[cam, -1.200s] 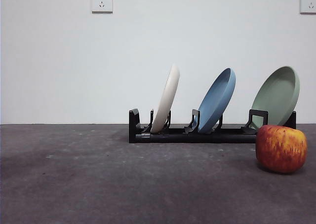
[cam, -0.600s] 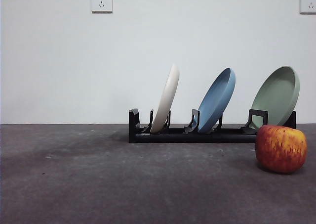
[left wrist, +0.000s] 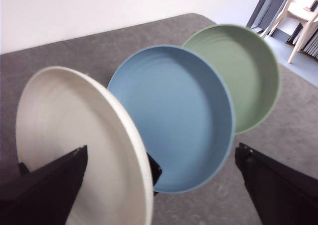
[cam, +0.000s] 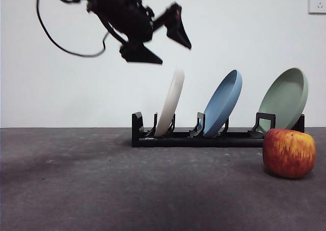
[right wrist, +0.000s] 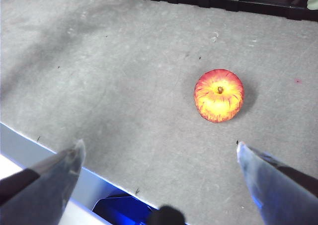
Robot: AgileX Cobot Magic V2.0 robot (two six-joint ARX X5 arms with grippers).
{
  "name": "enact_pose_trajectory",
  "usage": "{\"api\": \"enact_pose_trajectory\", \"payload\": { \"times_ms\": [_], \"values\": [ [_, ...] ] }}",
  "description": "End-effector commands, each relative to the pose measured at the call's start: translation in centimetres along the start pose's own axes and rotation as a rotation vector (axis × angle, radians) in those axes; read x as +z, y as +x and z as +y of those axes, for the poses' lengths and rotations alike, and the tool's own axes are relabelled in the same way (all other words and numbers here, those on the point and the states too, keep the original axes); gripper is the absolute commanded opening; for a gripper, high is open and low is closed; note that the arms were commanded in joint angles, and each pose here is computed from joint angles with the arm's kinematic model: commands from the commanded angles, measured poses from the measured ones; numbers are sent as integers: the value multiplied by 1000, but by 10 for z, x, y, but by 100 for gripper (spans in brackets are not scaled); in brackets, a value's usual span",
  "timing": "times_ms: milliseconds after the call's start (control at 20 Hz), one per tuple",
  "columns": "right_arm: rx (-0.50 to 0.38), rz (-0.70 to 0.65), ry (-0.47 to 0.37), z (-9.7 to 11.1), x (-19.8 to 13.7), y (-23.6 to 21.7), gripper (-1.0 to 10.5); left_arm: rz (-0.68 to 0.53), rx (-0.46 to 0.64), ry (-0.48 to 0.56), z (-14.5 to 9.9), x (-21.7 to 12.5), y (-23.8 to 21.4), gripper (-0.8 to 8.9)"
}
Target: Take the yellow plate from the plate rack,put the plate on the table,take the apple from the table,put the apple in the plate
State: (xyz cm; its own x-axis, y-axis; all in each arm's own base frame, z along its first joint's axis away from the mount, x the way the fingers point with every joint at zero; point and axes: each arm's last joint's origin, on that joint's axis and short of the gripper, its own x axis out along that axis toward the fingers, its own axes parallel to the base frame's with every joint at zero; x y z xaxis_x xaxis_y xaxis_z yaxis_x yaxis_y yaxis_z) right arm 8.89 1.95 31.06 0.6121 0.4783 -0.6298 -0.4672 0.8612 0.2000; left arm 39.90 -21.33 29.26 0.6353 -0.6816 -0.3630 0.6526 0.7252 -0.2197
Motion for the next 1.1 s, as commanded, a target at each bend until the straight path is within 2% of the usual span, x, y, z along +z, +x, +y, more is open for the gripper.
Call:
{"api": "enact_pose_trajectory", "payload": {
  "times_ms": [50,300,450,700,1100],
  "values": [
    [1,-8,0,0,1,-1,661,13,10,-5,5,-14,18,499],
    [1,-8,1,0,1,-1,661,65,42,-19,12,-35,39,480],
    [1,-7,1,0,1,-1,661,78,48,-14,9,-39,42,207],
    [1,-7,1,0,1,-1,661,83,42,-16,9,-39,42,-8],
    [4,7,7,1,-1,-1,661,70,-2,-14,6,-32,36,-9]
  ]
}}
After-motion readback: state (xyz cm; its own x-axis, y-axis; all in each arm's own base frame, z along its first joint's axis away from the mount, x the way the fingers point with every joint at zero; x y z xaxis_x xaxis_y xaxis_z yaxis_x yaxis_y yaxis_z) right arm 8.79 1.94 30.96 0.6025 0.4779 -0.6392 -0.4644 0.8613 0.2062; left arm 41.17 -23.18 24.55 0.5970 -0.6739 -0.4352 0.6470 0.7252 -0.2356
